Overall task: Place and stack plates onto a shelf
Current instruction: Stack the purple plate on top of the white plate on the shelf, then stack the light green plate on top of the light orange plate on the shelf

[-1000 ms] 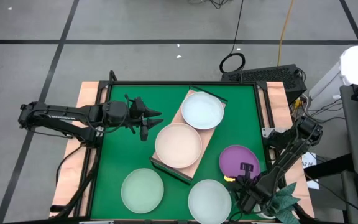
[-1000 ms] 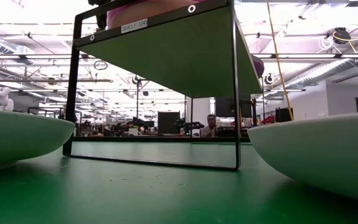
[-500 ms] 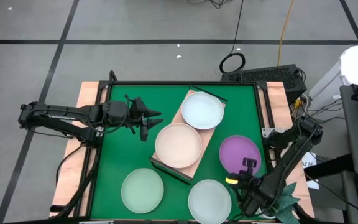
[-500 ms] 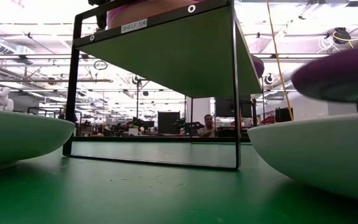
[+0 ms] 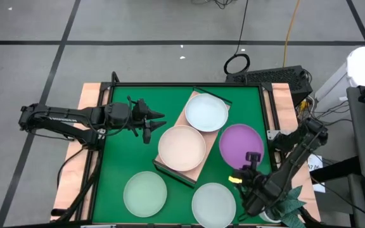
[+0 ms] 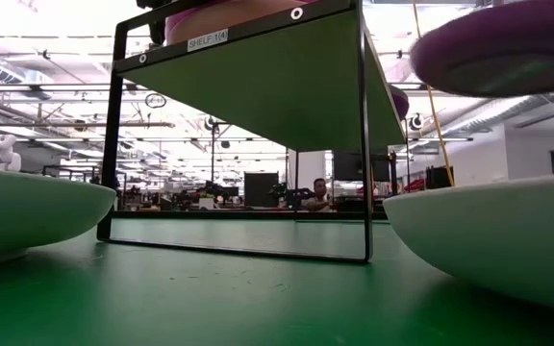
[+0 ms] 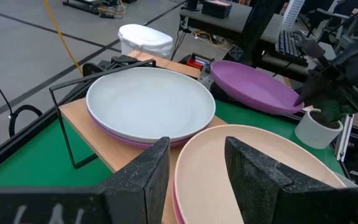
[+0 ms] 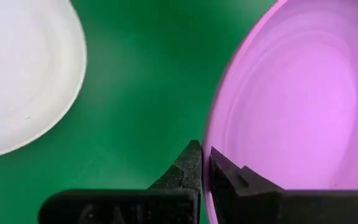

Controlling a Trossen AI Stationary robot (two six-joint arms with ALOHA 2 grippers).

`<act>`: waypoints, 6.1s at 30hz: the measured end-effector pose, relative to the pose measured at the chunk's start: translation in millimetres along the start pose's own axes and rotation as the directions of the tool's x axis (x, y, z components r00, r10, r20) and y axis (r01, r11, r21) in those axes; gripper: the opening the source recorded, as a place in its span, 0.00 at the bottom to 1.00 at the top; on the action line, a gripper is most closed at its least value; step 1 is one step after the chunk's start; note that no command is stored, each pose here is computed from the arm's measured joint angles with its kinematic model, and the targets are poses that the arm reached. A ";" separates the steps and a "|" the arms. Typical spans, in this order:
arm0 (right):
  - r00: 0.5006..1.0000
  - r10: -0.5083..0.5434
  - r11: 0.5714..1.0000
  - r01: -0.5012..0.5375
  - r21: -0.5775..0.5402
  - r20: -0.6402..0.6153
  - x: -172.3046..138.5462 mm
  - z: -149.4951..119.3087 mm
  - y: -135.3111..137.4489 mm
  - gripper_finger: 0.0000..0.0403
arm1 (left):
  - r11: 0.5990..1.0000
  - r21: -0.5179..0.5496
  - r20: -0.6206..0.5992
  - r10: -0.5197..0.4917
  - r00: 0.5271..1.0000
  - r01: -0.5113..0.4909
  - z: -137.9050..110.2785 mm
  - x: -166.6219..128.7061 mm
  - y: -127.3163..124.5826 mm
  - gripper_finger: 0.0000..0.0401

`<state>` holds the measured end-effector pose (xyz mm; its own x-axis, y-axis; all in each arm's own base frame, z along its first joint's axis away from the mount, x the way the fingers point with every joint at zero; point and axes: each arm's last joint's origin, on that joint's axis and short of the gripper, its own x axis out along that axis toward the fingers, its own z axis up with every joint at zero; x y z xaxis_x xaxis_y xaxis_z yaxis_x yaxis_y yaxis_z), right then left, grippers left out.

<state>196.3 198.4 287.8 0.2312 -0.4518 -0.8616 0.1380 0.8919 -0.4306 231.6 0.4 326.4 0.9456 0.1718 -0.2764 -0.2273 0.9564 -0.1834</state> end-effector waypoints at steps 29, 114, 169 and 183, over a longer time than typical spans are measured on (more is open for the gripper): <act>0.997 0.007 0.927 0.024 -0.375 0.082 18.8 107.6 -109.6 0.00 | 1.000 -0.020 -0.008 -0.004 1.000 0.004 -1.1 -0.3 -1.3 0.40; 0.940 0.175 0.980 -0.139 -0.141 0.292 -16.6 67.4 -57.4 0.24 | 0.983 0.026 -0.130 -0.176 0.976 0.181 -15.3 -43.0 -33.5 0.40; 0.920 0.141 0.982 -0.083 -0.171 0.364 -1.2 58.9 -31.5 0.24 | 0.438 0.420 -0.823 -0.186 0.537 0.795 -223.4 -86.0 -192.0 0.40; 0.920 0.141 0.982 -0.083 -0.171 0.364 -1.2 58.9 -31.5 0.24 | 0.321 0.476 -0.844 -0.095 0.527 0.819 -248.4 -77.0 -192.4 0.38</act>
<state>248.4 169.7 318.2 0.5832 -0.2968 -0.7562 -0.0481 0.9166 -0.3968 144.8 -255.5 148.7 0.3236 -0.1995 -0.9249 0.8122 0.5600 0.1634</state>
